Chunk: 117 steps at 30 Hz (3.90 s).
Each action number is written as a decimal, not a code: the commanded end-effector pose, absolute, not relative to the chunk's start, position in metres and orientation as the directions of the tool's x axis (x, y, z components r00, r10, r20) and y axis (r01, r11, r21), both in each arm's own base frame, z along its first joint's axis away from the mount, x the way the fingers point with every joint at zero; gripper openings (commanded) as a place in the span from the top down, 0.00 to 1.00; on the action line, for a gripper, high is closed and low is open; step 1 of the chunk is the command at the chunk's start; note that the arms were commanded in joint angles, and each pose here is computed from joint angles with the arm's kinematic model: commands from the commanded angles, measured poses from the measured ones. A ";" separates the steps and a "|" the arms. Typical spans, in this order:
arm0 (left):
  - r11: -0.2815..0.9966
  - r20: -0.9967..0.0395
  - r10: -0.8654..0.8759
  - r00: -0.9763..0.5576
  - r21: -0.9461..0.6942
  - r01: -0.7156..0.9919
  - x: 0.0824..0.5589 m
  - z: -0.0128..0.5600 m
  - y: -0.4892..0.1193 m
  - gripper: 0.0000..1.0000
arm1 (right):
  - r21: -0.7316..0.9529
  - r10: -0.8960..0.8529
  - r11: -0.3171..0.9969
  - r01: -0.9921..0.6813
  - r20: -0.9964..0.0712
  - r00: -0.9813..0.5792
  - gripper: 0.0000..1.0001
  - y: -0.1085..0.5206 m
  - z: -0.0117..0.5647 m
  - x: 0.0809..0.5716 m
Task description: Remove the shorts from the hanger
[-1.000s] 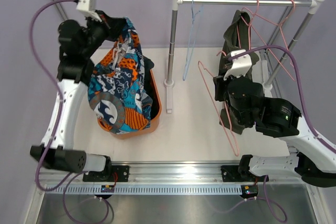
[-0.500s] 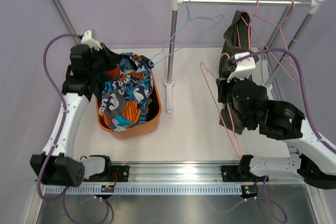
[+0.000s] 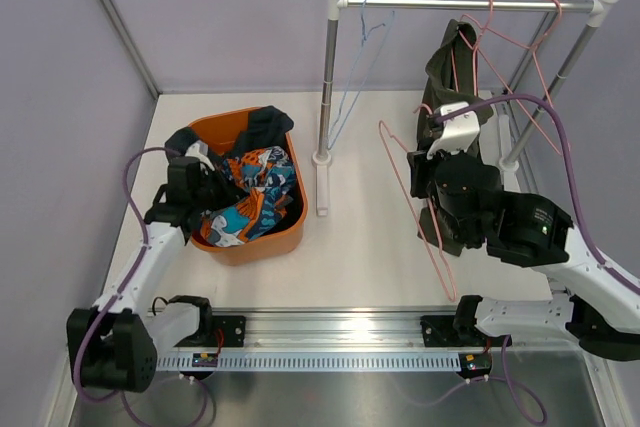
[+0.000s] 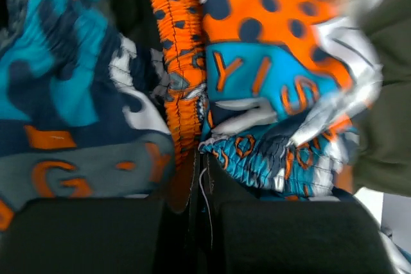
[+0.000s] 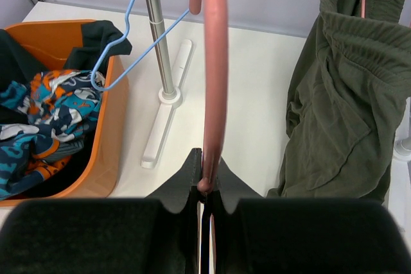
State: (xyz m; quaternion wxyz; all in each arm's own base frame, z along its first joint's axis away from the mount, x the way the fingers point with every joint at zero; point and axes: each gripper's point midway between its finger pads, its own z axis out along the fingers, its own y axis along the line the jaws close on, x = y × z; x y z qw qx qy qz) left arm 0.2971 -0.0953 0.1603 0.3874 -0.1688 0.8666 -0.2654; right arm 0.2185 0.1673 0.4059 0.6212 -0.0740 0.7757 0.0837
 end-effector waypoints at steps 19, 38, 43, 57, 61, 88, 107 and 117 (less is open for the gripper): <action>0.832 -0.758 -0.365 -0.540 -0.526 0.176 0.307 0.288 -0.105 0.01 | 0.021 -0.008 0.989 -0.144 -0.980 -0.198 1.00 0.161 0.424 0.260; 0.849 -0.854 -0.305 -0.422 -0.445 0.287 0.266 0.294 -0.101 0.01 | -0.118 -0.114 0.937 -0.330 -0.993 0.032 1.00 0.152 0.496 0.390; 0.872 -0.870 -0.279 -0.406 -0.406 0.273 0.256 0.278 -0.094 0.01 | -0.130 -0.126 0.933 -0.336 -0.991 0.032 1.00 0.147 0.501 0.421; 0.878 -0.873 -0.254 -0.417 -0.389 0.280 0.243 0.261 -0.095 0.01 | -0.081 -0.107 0.897 -0.434 -0.994 -0.037 1.00 0.165 0.480 0.474; 0.878 -0.874 -0.249 -0.418 -0.386 0.283 0.243 0.262 -0.095 0.01 | -0.029 -0.076 0.892 -0.452 -0.994 -0.085 1.00 0.173 0.464 0.478; 0.881 -0.864 -0.237 -0.443 -0.384 0.278 0.242 0.256 -0.096 0.01 | -0.004 -0.058 0.932 -0.363 -0.988 -0.140 0.60 0.172 0.446 0.446; 0.890 -0.858 -0.222 -0.463 -0.373 0.264 0.232 0.245 -0.093 0.01 | 0.020 0.023 0.999 0.038 -0.996 -0.081 0.45 0.069 0.493 0.373; 0.889 -0.857 -0.217 -0.468 -0.371 0.267 0.230 0.242 -0.094 0.01 | 0.069 0.083 0.991 0.118 -0.990 -0.112 0.44 0.030 0.482 0.387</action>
